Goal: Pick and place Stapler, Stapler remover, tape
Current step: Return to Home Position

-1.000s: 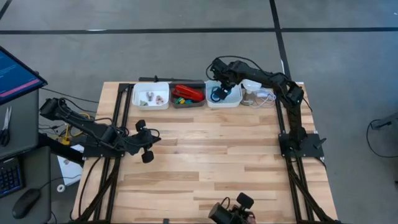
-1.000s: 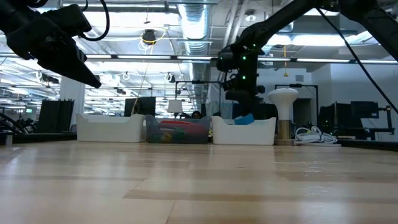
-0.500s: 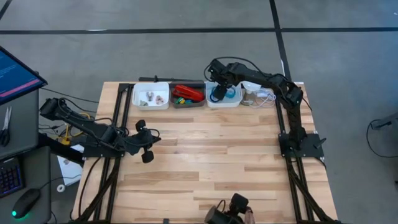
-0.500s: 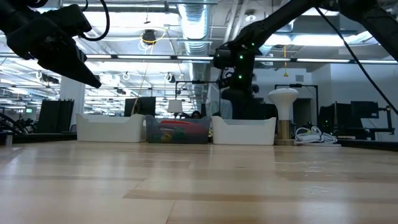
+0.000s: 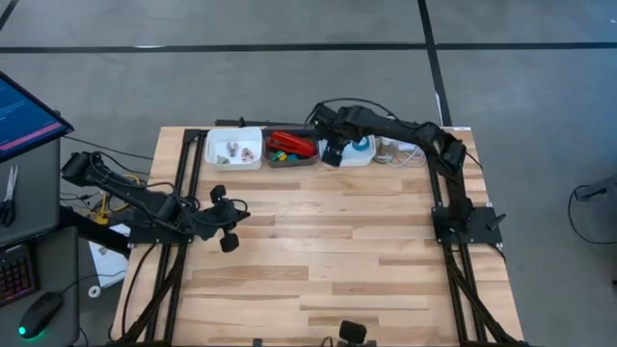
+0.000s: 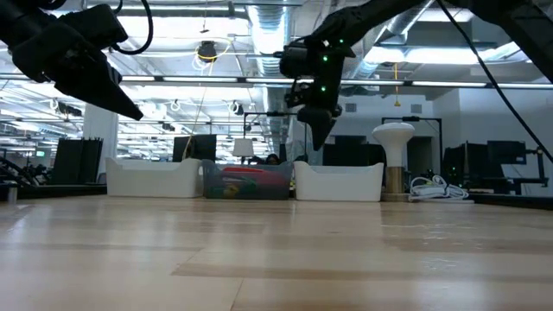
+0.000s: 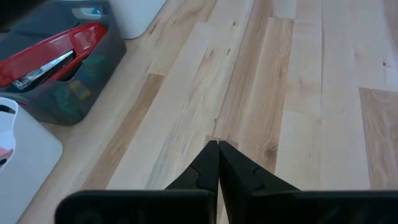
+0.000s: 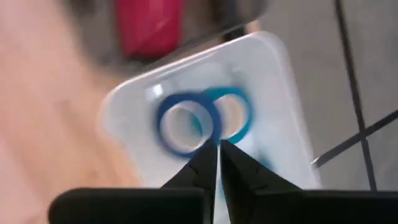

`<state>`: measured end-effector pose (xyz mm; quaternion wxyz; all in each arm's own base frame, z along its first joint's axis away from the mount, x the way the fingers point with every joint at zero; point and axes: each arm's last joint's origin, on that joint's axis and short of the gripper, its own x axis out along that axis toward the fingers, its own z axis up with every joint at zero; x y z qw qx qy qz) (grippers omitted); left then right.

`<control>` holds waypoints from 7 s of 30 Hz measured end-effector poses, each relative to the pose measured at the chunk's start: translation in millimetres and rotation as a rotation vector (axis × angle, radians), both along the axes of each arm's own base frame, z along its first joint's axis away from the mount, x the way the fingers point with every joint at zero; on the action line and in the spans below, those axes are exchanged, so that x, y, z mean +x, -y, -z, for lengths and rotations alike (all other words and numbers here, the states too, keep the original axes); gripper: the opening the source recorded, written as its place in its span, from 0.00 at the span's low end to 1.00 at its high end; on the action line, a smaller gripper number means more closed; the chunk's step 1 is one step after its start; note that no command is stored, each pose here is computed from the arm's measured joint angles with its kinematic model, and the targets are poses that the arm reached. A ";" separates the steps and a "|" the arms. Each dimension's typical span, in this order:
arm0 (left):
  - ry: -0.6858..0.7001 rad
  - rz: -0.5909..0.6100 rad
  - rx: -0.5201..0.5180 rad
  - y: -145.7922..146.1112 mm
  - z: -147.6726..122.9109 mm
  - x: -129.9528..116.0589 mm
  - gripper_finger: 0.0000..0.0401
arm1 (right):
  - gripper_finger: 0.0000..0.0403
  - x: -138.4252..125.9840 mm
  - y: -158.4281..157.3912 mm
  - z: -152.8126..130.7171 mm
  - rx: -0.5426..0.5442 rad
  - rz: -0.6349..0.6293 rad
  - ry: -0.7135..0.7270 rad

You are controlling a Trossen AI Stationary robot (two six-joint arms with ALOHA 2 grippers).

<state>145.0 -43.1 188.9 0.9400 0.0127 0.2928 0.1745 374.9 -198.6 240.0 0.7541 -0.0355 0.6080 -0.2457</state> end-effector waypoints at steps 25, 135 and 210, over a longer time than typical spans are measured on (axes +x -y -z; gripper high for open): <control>0.040 -0.011 0.163 -2.4 -7.8 1.0 0.00 | 0.00 -44.9 -112.7 -131.4 0.041 -0.377 0.601; 0.573 0.234 0.128 -22.7 -75.1 -57.9 0.00 | 0.00 -329.3 -192.9 -38.3 -0.165 -0.527 1.395; 0.579 0.216 0.115 -23.1 -75.3 -58.1 0.00 | 0.00 -278.1 -187.5 72.9 0.028 -0.431 1.337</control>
